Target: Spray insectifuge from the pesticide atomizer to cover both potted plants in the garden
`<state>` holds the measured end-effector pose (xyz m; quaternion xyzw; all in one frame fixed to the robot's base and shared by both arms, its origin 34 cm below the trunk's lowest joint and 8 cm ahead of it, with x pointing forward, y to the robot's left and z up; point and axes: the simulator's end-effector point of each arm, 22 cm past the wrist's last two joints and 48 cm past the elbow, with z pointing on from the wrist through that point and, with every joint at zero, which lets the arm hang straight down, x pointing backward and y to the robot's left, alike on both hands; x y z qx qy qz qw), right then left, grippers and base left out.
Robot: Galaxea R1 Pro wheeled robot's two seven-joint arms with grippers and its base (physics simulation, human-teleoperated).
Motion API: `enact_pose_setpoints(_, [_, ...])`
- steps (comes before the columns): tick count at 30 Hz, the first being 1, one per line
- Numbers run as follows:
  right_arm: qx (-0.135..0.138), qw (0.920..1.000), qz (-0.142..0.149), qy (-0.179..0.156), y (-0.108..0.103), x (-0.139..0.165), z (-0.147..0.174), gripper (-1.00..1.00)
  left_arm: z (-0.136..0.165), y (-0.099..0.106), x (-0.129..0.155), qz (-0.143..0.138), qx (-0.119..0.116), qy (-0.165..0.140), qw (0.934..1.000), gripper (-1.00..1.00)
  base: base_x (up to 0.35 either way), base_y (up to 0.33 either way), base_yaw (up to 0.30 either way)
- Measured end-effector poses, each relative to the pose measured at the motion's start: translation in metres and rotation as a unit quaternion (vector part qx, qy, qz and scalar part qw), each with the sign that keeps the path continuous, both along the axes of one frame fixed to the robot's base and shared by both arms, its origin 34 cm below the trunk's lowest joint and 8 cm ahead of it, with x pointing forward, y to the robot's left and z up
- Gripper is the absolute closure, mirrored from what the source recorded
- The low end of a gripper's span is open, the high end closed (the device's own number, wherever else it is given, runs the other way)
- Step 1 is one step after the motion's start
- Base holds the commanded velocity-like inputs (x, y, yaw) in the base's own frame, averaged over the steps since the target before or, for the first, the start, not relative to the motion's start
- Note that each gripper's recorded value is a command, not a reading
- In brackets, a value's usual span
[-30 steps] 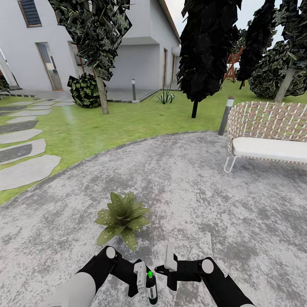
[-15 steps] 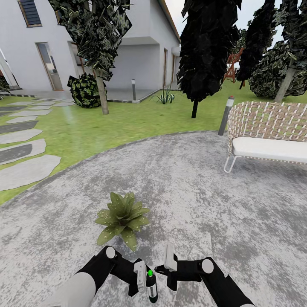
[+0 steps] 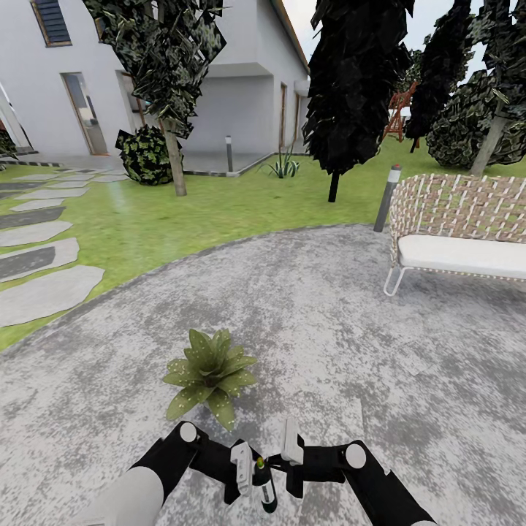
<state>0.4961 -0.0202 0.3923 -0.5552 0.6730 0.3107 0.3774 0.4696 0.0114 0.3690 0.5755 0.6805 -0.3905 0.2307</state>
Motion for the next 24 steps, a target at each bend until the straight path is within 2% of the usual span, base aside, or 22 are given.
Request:
enact_pose_setpoints(7, [0.0, 1.0, 0.0, 0.0, 0.0, 0.0, 0.0, 1.0, -0.001, 0.002, 0.0, 0.001, 0.001, 0.0, 1.0, 1.0, 0.0, 0.0, 0.0])
enact_pose_setpoints(9, [0.0, 1.0, 0.0, 0.0, 0.0, 0.0, 0.0, 1.0, -0.004, 0.009, 0.001, 0.0, 0.009, -0.001, 1.0, 1.0, 0.0, 0.0, 0.0])
enact_pose_setpoints(12, [0.0, 1.0, 0.0, 0.0, 0.0, 0.0, 0.0, 1.0, -0.019, 0.055, 0.004, 0.01, 0.045, 0.0, 0.9989, 1.0, 0.0, 0.0, 0.0])
enact_pose_setpoints(15, [0.0, 1.0, 0.0, 0.0, 0.0, 0.0, 0.0, 1.0, -0.032, 0.113, 0.008, 0.027, 0.084, 0.001, 0.9961, 1.0, 0.0, 0.0, 0.0])
enact_pose_setpoints(19, [-0.001, 1.0, 0.001, 0.0, 0.0, -0.001, 0.0, 1.0, -0.042, 0.166, 0.004, 0.042, 0.118, 0.006, 0.992, 1.0, 0.0, 0.0, 0.0])
enact_pose_setpoints(20, [-0.001, 1.0, 0.001, 0.0, 0.0, -0.001, -0.001, -1.0, -0.047, 0.181, -0.002, 0.045, 0.129, 0.011, 0.9906, 1.0, 0.0, 0.0, 0.0])
enact_pose_setpoints(24, [-0.005, 1.0, 0.0, 0.002, -0.004, -0.001, -0.003, -1.0, -0.056, 0.226, -0.017, 0.059, 0.157, 0.024, 0.9855, 1.0, 0.0, 0.0, 0.0])
